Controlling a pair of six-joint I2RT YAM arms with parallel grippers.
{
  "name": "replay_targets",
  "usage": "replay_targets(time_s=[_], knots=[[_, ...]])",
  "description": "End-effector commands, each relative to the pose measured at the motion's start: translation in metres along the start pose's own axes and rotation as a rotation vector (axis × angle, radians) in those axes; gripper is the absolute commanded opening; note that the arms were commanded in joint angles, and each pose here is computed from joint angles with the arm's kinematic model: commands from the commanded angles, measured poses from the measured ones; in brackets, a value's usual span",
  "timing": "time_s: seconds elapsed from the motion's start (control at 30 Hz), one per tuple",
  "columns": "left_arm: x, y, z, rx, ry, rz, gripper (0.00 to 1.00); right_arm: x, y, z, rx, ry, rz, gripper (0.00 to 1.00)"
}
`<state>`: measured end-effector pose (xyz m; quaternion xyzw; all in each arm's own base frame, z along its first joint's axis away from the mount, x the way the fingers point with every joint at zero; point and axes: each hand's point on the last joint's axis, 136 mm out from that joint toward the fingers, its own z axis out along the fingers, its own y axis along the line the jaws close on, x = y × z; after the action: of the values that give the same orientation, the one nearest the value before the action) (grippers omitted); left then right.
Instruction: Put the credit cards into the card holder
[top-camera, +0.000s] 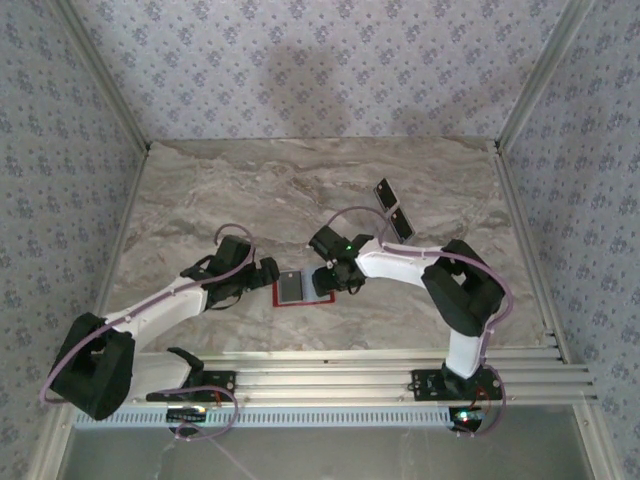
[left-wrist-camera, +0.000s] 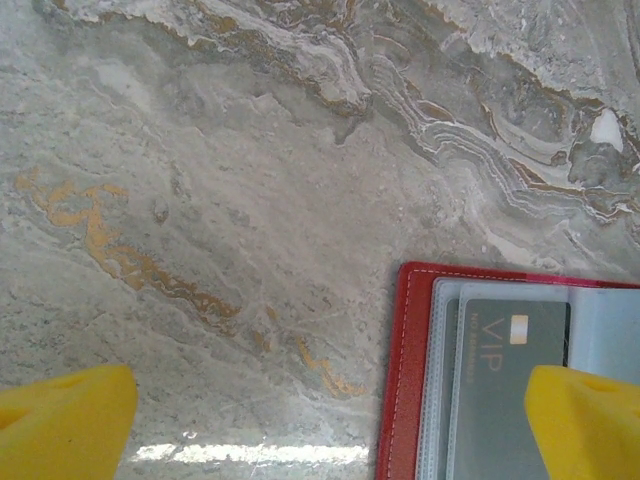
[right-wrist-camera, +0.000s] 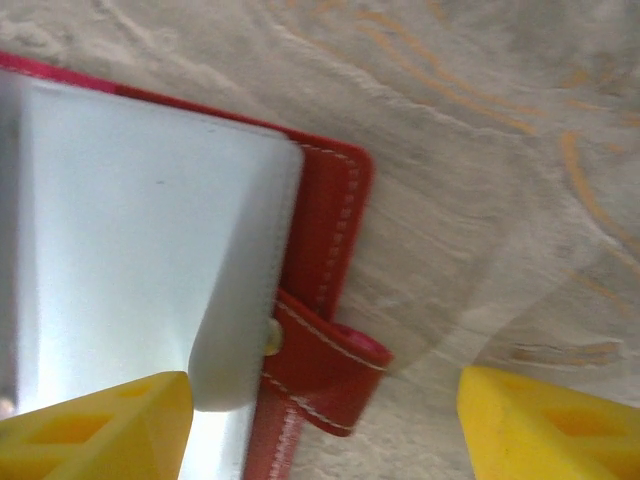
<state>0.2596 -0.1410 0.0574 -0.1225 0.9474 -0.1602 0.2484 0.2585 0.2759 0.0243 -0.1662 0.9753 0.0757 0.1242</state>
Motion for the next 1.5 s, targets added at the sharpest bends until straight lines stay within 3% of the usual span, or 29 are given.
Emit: replay_targets(time_s=[0.0,0.4,0.73,0.83,1.0,1.23,1.37,1.47], knots=[[0.003,0.003,0.002,-0.002,0.008,0.014,1.00,-0.002,-0.008,-0.011,-0.008,-0.023,0.048,0.73],[0.004,0.006,0.002,-0.015,0.004,0.018,1.00,0.001,-0.034,0.005,0.001,0.024,0.119,0.69],[0.003,0.006,0.001,-0.023,0.005,0.033,1.00,-0.001,-0.050,-0.011,0.001,-0.038,0.157,0.60],[0.003,0.006,0.002,-0.029,0.007,0.041,1.00,-0.006,-0.045,-0.019,-0.017,-0.064,0.154,0.60],[0.003,0.004,0.002,-0.031,0.006,0.050,1.00,-0.016,-0.026,-0.031,-0.041,-0.099,0.119,0.69],[0.003,0.000,0.005,-0.031,0.011,0.059,1.00,-0.014,-0.022,-0.008,-0.011,-0.033,0.101,0.69],[0.003,-0.002,0.006,-0.027,0.012,0.064,1.00,-0.001,-0.042,0.006,0.030,0.013,0.138,0.61],[0.002,-0.003,0.005,-0.026,0.009,0.068,1.00,0.004,-0.054,0.004,0.034,0.006,0.175,0.49]])
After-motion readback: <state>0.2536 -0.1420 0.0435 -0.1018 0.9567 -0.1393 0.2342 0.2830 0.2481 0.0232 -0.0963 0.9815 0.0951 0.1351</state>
